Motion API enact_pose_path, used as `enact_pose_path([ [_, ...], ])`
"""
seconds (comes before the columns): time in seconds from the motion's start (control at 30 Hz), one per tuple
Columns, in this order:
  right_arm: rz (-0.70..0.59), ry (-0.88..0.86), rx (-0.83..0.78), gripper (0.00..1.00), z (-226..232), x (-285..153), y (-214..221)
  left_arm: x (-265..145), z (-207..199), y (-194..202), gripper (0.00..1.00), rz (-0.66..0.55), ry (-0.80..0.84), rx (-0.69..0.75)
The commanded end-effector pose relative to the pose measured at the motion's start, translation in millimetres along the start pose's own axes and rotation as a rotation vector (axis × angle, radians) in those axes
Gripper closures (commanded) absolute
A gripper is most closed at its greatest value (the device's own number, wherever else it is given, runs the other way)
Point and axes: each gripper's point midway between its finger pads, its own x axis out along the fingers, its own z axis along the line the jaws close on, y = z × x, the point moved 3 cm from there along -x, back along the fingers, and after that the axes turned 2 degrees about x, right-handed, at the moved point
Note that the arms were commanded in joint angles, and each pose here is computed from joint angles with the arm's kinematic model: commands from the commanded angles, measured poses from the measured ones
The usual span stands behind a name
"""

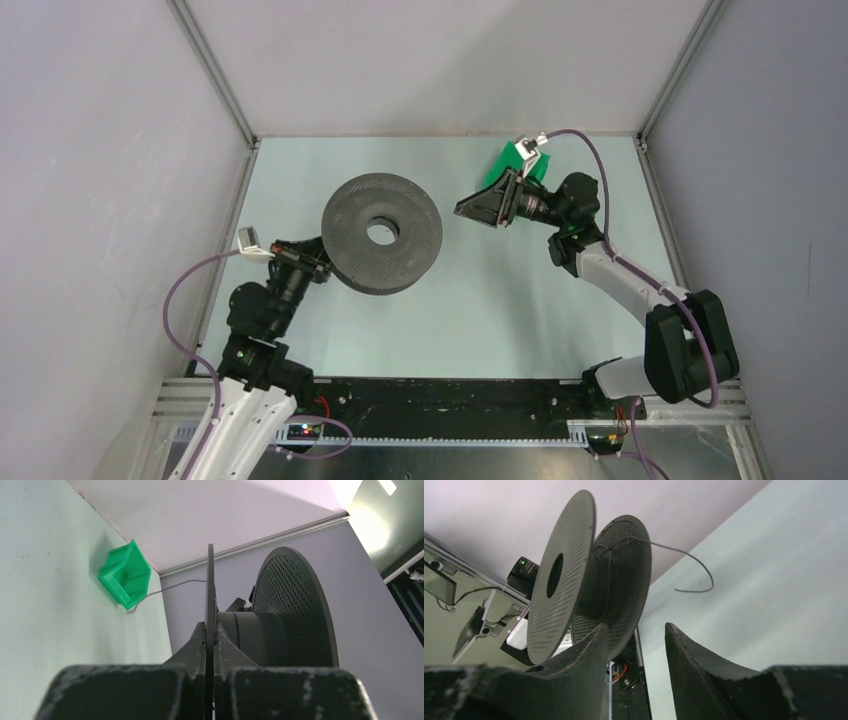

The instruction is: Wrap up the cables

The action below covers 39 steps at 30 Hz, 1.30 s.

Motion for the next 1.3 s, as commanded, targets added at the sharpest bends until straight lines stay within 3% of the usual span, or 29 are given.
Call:
enact_pose_path([
  [0.0, 0.043, -0.012, 0.075, 0.51, -3.5, 3.6, -1.8, -8.1, -48.4, -7.7, 1.00, -0.007, 0.171, 0.030],
  [0.1, 0.039, 0.037, 0.057, 0.51, -16.7, 3.4, 1.8, -6.5, -45.7, -4.8, 1.00, 0.010, 0.167, 0.059],
  [0.23, 0.039, 0.026, -0.093, 0.50, -27.6, -3.1, 5.2, -6.1, -52.3, 4.2, 1.00, 0.082, 0.191, 0.107],
  [0.5, 0.101, -0.120, -0.372, 0.44, -12.4, -15.5, 19.6, -11.0, -77.6, 15.6, 1.00, 0.200, 0.275, 0.190],
  [0.77, 0.109, -0.196, -0.455, 0.40, -6.6, -9.4, 24.0, -17.7, -89.6, 26.4, 1.00, 0.298, 0.333, 0.218],
  [1.0, 0.096, -0.287, -0.454, 0.42, 3.7, -4.9, 25.7, -22.2, -91.0, 27.9, 1.00, 0.308, 0.344, 0.209],
  [1.07, 0.087, -0.317, -0.451, 0.46, 6.9, -4.2, 26.3, -22.6, -90.8, 27.8, 1.00, 0.307, 0.345, 0.209],
  [1.13, 0.078, -0.339, -0.432, 0.57, 9.3, -4.5, 26.5, -22.6, -90.0, 27.9, 1.00, 0.307, 0.343, 0.208],
  [1.23, 0.068, -0.325, -0.390, 0.89, 6.1, -7.9, 25.9, -21.0, -88.2, 27.3, 1.00, 0.300, 0.335, 0.207],
  [1.27, 0.053, -0.313, -0.365, 0.94, 6.4, -9.0, 23.9, -20.4, -88.1, 26.6, 1.00, 0.295, 0.333, 0.207],
])
